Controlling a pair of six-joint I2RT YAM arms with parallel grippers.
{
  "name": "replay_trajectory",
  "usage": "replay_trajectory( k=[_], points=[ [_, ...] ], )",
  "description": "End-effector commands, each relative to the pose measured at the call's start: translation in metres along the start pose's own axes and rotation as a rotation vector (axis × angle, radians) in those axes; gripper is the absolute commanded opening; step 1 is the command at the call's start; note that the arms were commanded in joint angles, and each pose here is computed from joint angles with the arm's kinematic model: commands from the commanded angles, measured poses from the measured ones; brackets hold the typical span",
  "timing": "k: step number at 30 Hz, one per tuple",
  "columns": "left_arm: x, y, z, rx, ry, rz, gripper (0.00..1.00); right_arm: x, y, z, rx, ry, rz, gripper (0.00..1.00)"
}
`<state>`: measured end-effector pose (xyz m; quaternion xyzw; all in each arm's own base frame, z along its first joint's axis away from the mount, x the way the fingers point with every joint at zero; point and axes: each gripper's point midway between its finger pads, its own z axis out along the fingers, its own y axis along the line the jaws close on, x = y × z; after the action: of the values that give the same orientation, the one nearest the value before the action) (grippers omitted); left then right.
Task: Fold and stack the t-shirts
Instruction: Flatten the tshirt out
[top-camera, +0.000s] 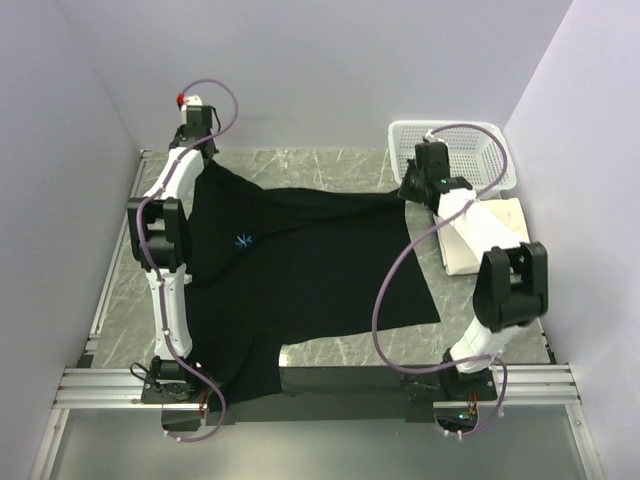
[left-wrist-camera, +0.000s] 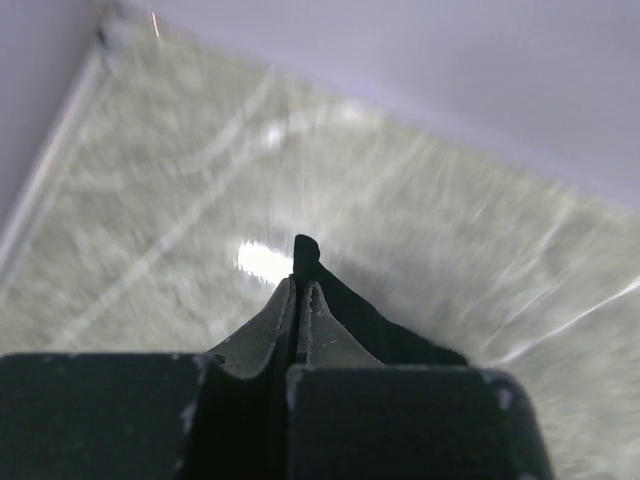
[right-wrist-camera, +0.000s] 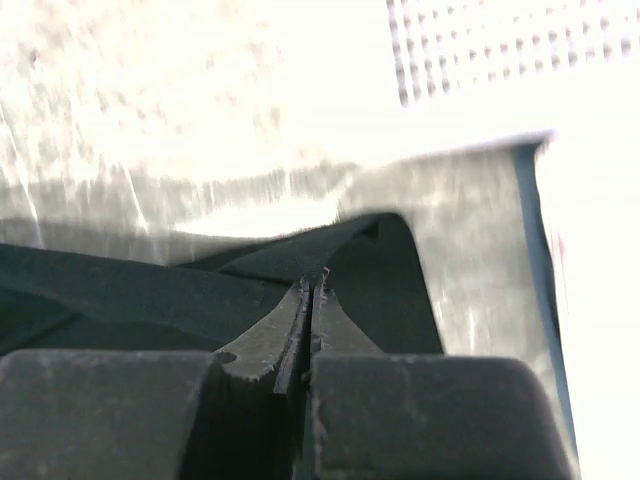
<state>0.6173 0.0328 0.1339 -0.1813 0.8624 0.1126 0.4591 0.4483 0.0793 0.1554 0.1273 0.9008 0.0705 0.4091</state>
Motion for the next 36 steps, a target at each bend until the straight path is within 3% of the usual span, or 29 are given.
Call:
replay_trajectory(
  k=[1,11,19,36],
  points=[
    [-0.106,0.001,-0.046,0.08,-0.264,-0.056,0.01,-0.044,0.005,0.016,0.007,-0.112,-0.03,0.0],
    [-0.105,0.01,-0.036,0.07,-0.294,-0.026,0.01,-0.059,0.018,0.067,-0.036,-0.13,-0.142,0.0],
    [-0.122,0.01,-0.046,0.099,-0.335,-0.027,0.01,-0.073,0.028,0.083,-0.064,-0.155,-0.164,0.0],
    [-0.119,0.038,-0.117,0.101,-0.315,-0.062,0.01,-0.078,0.029,0.077,-0.093,-0.131,-0.163,0.0]
  ],
)
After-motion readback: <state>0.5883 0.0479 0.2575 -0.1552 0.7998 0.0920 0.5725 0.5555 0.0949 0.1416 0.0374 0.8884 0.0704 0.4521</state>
